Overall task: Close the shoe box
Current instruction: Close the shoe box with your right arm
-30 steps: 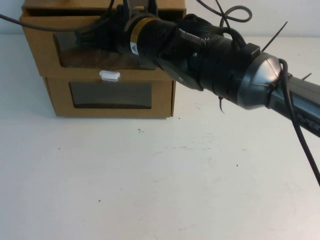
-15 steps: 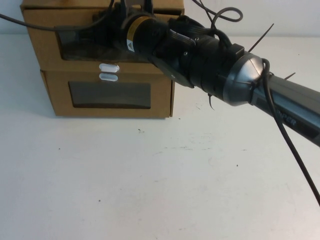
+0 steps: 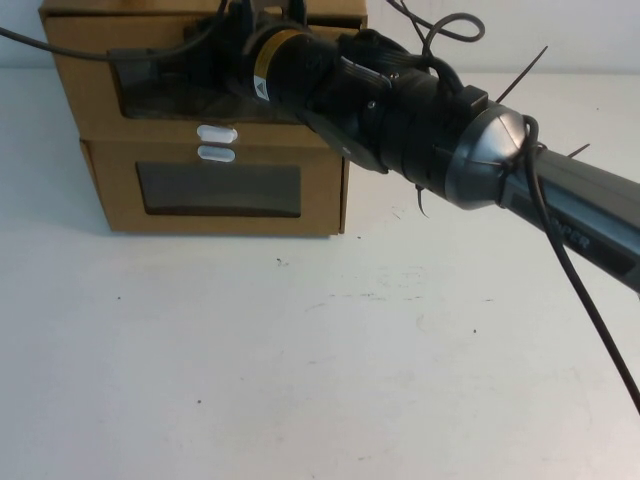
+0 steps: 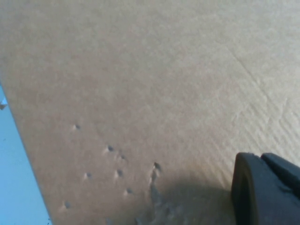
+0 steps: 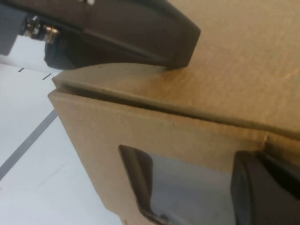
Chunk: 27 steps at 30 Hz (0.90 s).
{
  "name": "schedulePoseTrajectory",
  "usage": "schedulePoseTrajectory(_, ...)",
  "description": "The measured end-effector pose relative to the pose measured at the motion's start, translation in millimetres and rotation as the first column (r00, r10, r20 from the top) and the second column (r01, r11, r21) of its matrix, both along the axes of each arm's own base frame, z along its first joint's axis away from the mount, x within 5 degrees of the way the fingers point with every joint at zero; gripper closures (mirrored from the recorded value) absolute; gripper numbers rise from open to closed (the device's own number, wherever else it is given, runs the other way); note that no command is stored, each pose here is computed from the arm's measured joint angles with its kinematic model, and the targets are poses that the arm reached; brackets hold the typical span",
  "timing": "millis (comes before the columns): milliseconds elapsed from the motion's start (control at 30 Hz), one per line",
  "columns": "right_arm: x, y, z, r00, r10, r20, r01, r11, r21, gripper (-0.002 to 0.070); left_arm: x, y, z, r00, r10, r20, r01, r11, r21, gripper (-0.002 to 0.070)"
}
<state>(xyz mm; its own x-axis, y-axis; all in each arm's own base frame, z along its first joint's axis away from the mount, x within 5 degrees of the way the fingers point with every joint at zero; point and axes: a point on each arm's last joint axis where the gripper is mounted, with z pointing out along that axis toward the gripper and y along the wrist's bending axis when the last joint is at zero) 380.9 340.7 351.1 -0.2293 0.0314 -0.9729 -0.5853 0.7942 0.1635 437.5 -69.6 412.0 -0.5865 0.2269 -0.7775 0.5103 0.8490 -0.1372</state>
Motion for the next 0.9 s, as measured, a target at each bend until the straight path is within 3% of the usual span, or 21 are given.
schedulePoseTrajectory(467,8,-6,-3,0.999,-0.024,-0.024,0.024,1.0,0.012,0.0687,-1,-1,0,1.0,-0.009,-0.008,0.009,1.0,-0.014,0.068)
schedulePoseTrajectory(633,-11,-11,9,0.993,-0.072,-0.098,0.063,0.994,-0.091,0.0687,-1,-1,0,1.0,-0.01,-0.01,0.01,1.0,-0.014,0.068)
schedulePoseTrajectory(900,-63,-10,35,0.971,0.04,-0.234,-0.095,0.969,-0.229,0.0687,-25,1,28,0.999,-0.02,0.031,0.02,1.0,0.008,0.068)
